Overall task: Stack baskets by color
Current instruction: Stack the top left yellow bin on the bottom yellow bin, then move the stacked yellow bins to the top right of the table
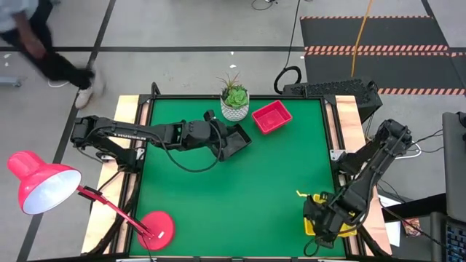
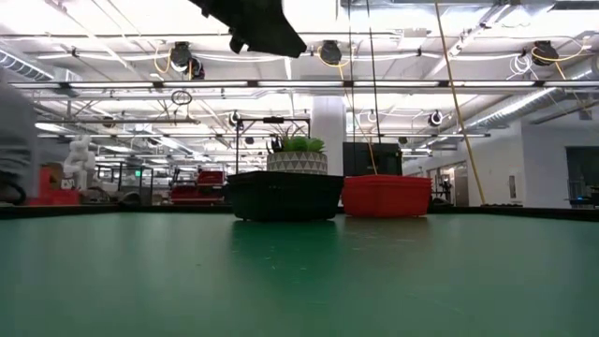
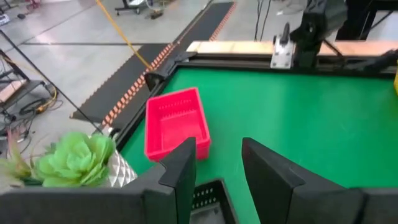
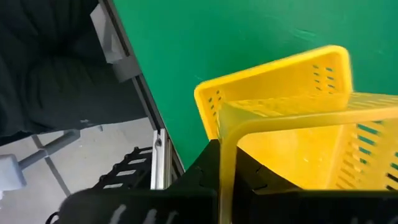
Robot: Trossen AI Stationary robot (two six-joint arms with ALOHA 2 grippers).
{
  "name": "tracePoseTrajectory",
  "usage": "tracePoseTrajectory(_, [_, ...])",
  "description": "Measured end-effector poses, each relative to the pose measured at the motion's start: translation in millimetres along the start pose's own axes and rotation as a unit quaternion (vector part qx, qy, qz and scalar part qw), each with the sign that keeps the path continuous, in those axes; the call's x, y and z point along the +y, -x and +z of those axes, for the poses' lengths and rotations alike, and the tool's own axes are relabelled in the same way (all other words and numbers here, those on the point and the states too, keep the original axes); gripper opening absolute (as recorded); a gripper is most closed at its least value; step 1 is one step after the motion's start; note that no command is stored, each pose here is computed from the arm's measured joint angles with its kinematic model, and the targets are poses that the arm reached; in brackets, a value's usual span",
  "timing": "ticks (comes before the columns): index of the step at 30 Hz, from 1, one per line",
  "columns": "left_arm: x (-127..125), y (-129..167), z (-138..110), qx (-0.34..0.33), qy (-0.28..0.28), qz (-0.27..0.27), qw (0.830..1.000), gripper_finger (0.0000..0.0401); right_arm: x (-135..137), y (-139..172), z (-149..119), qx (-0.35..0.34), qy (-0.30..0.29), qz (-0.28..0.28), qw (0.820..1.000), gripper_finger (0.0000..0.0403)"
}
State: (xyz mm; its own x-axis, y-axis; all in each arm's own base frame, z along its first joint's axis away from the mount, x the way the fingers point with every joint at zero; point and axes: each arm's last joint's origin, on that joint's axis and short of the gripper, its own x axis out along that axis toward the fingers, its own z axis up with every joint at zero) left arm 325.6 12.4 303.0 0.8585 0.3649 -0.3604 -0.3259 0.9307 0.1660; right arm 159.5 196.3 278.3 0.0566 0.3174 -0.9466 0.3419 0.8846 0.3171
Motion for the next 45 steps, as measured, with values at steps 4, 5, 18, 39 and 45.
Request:
tracePoseTrajectory(4, [0.5, 3.4, 1.7, -0.004, 0.003, -0.001, 1.000, 0.0131, -2.2, -19.6, 1.1, -0.007, 0.018, 0.020, 1.000, 0.0000])
tracePoseTrajectory(5, [0.6, 3.9, 2.3, -0.006, 0.007, -0.001, 1.000, 0.0131, -4.0, -24.4, 1.5, -0.008, 0.024, 0.021, 0.999, 0.0000])
tracePoseTrajectory(18, [-0.9, 3.8, -1.2, 0.010, 0.037, -0.004, 0.999, 0.0131, -29.4, -74.9, -0.6, 0.013, 0.044, 0.045, 0.998, 0.0000])
tracePoseTrajectory(39, [-7.6, 6.2, -1.1, 0.009, 0.038, -0.015, 0.999, 0.0131, -36.5, -46.1, 2.0, -0.064, 0.015, 0.084, 0.994, 0.0146])
tracePoseTrajectory(45, [-7.4, 6.1, -1.1, 0.009, 0.034, -0.014, 0.999, 0.0131, -44.0, -38.8, -2.8, -0.051, -0.027, 0.072, 0.996, 0.0165])
